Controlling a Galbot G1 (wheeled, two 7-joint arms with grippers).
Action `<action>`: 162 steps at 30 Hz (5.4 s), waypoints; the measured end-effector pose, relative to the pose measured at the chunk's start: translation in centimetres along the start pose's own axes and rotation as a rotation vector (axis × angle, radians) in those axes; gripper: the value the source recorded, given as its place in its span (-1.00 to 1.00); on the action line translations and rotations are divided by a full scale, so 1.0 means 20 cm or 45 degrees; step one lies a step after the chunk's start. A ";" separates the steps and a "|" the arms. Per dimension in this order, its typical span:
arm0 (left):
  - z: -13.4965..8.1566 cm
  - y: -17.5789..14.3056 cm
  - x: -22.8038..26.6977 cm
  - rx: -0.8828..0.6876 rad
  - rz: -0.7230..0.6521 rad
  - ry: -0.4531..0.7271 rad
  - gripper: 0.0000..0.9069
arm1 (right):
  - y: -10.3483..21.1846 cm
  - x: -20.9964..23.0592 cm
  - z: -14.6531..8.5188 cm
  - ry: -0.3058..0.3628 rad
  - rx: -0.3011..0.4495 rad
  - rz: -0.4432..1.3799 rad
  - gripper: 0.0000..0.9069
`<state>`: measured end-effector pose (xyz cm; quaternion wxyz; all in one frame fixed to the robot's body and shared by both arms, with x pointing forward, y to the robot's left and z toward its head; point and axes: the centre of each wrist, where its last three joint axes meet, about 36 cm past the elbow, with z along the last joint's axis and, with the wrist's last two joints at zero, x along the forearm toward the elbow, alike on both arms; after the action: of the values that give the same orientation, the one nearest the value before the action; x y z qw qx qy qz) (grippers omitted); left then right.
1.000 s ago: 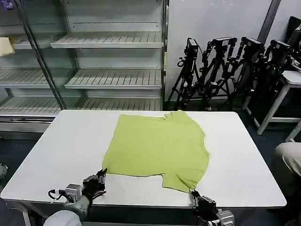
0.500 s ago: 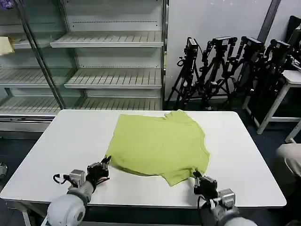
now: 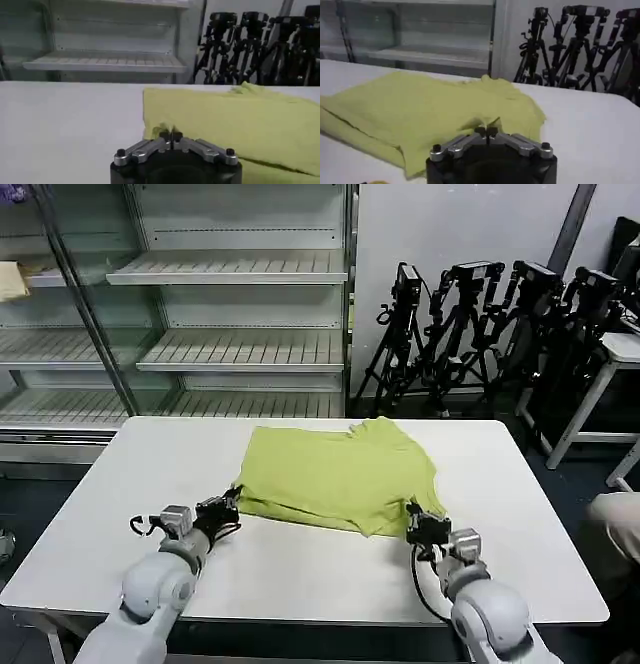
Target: Fold and organize the clothes.
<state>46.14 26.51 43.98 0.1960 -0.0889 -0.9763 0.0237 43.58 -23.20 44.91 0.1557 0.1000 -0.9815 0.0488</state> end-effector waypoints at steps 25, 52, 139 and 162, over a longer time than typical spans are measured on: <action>-0.02 0.06 -0.07 0.013 -0.034 -0.002 1.00 | -0.11 -0.09 0.01 0.056 0.015 0.082 1.00; 0.10 0.02 0.04 -0.042 -0.038 0.099 -0.96 | -0.10 0.17 0.15 0.158 -0.011 0.094 -1.00; -0.16 0.13 0.14 -0.195 0.015 -0.055 1.00 | -0.02 -0.20 -0.22 -0.036 -0.053 0.090 1.00; -0.16 0.30 -0.33 -0.149 0.021 0.101 1.00 | 0.13 -0.82 -0.27 0.141 -0.112 0.107 1.00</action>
<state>54.37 31.22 44.00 0.2289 -0.1092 -0.9666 -0.0355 59.94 -17.02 44.59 0.2116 0.0489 -0.9760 0.0177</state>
